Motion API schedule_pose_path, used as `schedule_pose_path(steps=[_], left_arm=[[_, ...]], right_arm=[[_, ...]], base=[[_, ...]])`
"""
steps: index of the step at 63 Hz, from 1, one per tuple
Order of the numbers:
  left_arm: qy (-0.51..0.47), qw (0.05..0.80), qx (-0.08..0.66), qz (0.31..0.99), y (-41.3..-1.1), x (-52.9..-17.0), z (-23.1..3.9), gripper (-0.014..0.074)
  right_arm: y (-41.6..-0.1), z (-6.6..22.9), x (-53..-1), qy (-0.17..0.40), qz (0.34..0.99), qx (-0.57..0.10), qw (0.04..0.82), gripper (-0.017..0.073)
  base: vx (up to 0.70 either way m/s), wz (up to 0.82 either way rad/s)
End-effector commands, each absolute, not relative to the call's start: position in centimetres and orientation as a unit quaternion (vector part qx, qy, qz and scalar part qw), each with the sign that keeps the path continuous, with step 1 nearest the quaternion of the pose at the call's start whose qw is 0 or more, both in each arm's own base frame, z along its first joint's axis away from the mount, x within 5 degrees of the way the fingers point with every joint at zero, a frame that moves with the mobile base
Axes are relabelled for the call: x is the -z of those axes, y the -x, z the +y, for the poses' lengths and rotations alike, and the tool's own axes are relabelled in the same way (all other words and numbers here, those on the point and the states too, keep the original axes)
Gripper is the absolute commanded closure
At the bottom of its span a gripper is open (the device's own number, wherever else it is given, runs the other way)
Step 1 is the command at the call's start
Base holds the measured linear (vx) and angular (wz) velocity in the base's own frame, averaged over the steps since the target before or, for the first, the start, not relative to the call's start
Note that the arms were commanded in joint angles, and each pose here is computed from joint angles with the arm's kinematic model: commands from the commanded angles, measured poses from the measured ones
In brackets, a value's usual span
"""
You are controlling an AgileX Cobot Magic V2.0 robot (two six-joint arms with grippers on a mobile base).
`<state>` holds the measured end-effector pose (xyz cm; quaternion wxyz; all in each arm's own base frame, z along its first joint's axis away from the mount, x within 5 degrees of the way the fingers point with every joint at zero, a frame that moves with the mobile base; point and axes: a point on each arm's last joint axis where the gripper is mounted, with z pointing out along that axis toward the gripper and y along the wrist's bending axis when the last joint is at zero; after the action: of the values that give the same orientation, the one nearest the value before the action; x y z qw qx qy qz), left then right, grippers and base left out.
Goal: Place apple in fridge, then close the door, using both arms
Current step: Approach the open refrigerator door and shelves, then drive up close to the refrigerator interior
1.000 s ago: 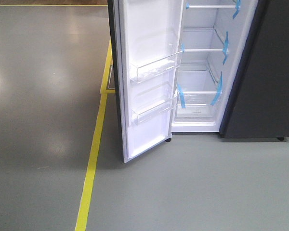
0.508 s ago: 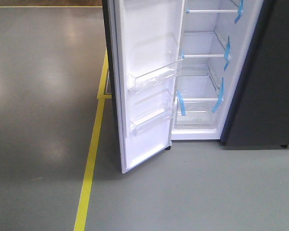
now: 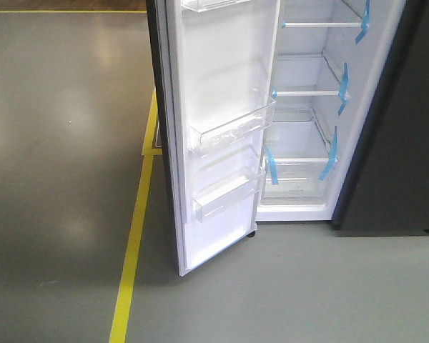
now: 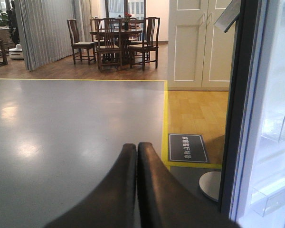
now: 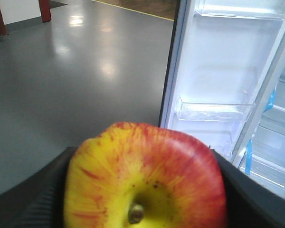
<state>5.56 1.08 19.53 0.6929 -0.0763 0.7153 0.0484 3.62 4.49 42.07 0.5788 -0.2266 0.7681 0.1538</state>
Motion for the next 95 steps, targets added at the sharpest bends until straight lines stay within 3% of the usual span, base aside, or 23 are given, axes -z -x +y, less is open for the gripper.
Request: schedule_pose_path(steps=[1, 95], left_arm=[[0.071, 0.714, -0.040, 0.695, -5.60, -19.30, 0.93, 0.0601], [0.071, 0.714, -0.040, 0.695, -5.60, -19.30, 0.93, 0.0601]], right_arm=[[-3.71, 4.50, -43.29, 0.213, 0.744, -0.160, 0.612, 0.0557], [-3.71, 4.50, -43.29, 0.213, 0.744, -0.160, 0.612, 0.0557]], base=[[0.14, -0.01], [0.11, -0.01]])
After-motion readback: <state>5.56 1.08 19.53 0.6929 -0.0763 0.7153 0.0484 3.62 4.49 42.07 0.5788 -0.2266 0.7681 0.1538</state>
